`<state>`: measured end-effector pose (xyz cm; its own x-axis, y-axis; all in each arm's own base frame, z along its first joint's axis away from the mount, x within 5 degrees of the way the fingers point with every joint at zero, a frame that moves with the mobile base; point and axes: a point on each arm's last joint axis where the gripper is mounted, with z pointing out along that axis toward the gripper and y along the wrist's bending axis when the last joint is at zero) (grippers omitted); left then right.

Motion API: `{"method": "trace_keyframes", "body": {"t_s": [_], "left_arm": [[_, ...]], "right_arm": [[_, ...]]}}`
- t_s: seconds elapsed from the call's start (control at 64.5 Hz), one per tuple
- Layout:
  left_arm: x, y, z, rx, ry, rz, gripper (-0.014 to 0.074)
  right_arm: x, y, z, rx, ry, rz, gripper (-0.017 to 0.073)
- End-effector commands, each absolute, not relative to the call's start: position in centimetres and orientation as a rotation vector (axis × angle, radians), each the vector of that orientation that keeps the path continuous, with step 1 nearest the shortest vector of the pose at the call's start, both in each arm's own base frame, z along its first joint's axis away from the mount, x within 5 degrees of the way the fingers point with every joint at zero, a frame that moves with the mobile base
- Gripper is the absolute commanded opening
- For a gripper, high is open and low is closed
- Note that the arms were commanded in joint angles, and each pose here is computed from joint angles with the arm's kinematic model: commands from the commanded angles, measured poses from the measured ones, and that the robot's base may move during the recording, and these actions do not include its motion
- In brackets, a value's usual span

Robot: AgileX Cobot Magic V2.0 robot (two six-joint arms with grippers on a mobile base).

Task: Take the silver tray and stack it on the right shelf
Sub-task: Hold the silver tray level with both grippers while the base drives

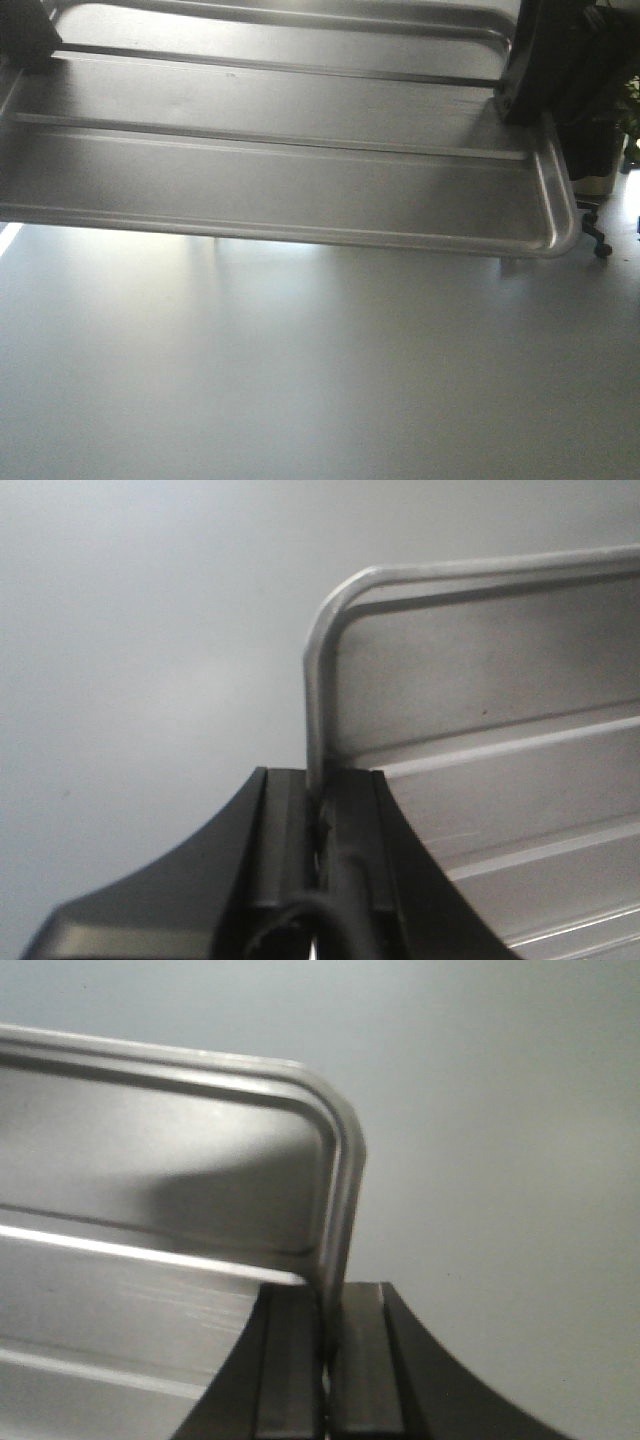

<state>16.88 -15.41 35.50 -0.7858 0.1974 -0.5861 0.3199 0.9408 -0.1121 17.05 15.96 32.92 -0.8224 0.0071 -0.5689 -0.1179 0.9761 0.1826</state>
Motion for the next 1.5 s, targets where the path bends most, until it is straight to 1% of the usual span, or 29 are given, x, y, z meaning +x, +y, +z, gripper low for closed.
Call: {"method": "trace_keyframes", "body": {"t_s": [0.0,1.488], "left_arm": [[16.71,-15.3,37.15,0.383,2.409,-0.315,-0.0093],[16.67,-15.36,37.14,0.38,2.412,-0.327,-0.0093]], "right_arm": [[17.23,15.81,34.59,-0.12,2.423,0.32,0.0056],[17.22,15.78,34.56,-0.119,2.426,0.315,0.0056]]}}
